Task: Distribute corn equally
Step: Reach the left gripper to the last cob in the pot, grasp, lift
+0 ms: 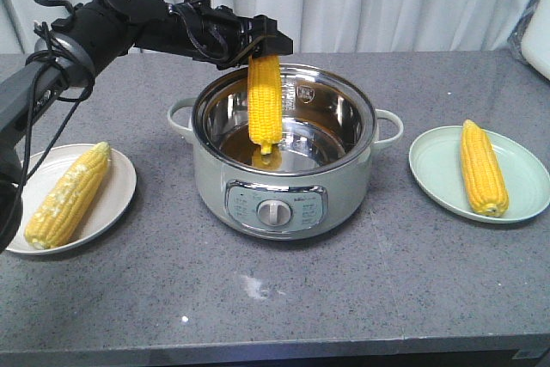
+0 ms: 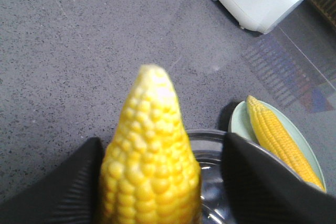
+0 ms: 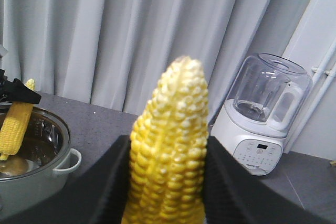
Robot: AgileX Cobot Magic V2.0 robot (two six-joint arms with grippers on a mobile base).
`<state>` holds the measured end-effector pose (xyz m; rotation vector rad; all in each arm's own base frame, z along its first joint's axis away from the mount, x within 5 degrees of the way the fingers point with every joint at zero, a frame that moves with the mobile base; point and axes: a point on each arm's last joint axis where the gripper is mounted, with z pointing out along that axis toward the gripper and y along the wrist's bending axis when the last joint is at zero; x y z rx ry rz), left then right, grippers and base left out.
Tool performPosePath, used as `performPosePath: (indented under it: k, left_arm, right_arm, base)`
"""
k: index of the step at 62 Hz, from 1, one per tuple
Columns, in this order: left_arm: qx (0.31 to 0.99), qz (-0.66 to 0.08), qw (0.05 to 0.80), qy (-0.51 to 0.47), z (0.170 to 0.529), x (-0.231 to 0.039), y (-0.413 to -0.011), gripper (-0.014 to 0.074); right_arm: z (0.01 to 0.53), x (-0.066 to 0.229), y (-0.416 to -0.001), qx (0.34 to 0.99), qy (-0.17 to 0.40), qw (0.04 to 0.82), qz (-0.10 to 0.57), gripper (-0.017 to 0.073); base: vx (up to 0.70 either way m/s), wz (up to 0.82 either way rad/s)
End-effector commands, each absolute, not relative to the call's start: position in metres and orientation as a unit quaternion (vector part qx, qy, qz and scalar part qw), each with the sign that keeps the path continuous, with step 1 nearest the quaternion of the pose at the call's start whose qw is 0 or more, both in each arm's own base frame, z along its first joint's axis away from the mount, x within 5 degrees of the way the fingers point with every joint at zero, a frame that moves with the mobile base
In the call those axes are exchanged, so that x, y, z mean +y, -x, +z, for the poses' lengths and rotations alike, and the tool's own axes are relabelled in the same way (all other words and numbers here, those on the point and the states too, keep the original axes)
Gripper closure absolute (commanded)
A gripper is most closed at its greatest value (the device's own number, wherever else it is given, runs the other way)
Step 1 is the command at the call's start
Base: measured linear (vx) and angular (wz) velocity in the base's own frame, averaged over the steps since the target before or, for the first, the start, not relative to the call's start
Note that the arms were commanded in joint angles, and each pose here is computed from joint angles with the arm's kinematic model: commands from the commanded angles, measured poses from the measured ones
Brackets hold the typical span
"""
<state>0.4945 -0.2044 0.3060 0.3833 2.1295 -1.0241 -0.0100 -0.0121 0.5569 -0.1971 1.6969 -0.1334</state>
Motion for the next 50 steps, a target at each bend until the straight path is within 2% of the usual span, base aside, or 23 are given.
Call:
performPosePath:
  k: [1,15,23,33,50]
  left_arm:
    - [0.792,-0.425,0.413,-0.148,0.358,-0.203,-0.479,0.0272]
    - [0.789,-0.426,0.417,-0.149,0.363,-0.203,-0.477,0.0605]
    - [0.777,-0.425,0.438,-0.153,0.385,-0.198,-0.468,0.0602]
    - [0.754,-0.425,0.473,-0.167,0.428,-0.187,-0.445,0.0602]
    - [0.748,-0.388,0.479,-0.245,0.498,-0.158,-0.376,0.0602]
  right_arm:
    - [0.566,-0.012,0.003,0.725,0.084,0.68,-0.071,0.0564]
    - [0.566,-0.012,0.003,0.726,0.084,0.679,-0.071,0.0564]
    - [0.566,-0.012,0.003,0.726,0.084,0.679,-0.071,0.0564]
    - [0.566,-0.012,0.003,0.725,0.084,0.68,-0.07,0.0564]
    - [0.566,-0.01,-0.005,0.73,0.088,0.675,-0.064,0.0564]
  base:
    - [0.0,0.0]
    - [0.0,0.0]
    - [0.0,0.0]
    - [0.0,0.0]
    - [0.0,0.0]
